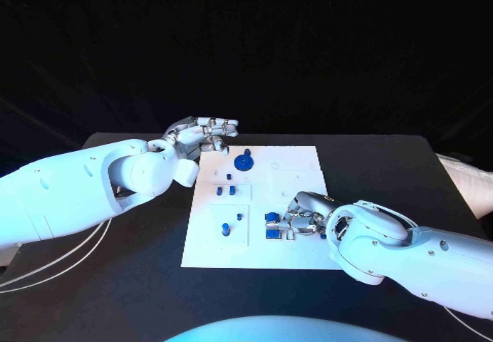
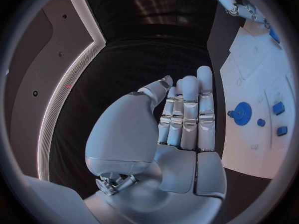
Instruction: Assemble the parts on the task board
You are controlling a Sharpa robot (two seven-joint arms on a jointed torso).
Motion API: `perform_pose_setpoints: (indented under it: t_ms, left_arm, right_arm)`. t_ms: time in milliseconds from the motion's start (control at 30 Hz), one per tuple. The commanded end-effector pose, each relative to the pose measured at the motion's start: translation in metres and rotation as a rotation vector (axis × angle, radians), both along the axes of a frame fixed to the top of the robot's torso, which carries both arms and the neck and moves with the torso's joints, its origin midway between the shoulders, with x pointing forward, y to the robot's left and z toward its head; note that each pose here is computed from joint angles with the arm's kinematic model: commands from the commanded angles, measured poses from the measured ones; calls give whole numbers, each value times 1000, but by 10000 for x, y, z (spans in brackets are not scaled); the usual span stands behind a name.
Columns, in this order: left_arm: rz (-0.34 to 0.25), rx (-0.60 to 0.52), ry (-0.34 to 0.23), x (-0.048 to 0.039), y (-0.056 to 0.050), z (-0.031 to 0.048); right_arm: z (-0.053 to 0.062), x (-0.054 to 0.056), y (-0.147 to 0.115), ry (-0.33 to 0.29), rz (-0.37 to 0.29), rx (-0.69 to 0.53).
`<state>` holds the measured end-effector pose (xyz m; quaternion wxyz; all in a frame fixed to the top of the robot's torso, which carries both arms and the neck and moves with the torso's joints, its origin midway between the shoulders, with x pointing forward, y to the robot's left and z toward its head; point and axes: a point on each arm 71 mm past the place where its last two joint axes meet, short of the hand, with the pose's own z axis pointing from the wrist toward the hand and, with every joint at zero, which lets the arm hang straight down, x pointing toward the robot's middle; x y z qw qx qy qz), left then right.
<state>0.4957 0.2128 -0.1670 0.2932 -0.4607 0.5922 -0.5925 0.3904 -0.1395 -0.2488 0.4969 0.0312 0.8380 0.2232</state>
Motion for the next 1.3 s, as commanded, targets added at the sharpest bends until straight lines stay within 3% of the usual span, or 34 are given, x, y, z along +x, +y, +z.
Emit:
perform_pose_setpoints:
  t_ms: [33,833,1100,1300]
  left_arm:
    - [-19,-9,-6,-7,-25,10]
    - [-18,-8,-3,-7,-14,9]
    - [-18,-7,-2,-8,-6,8]
    - [-16,-7,-2,-8,2,8]
  right_arm:
    - [5,-11,9,-19,20,-27]
    - [11,-31,1,-43,35,-41]
    - [101,-100,-109,-76,22,38]
    - [236,-169,-344,-95,-9,121]
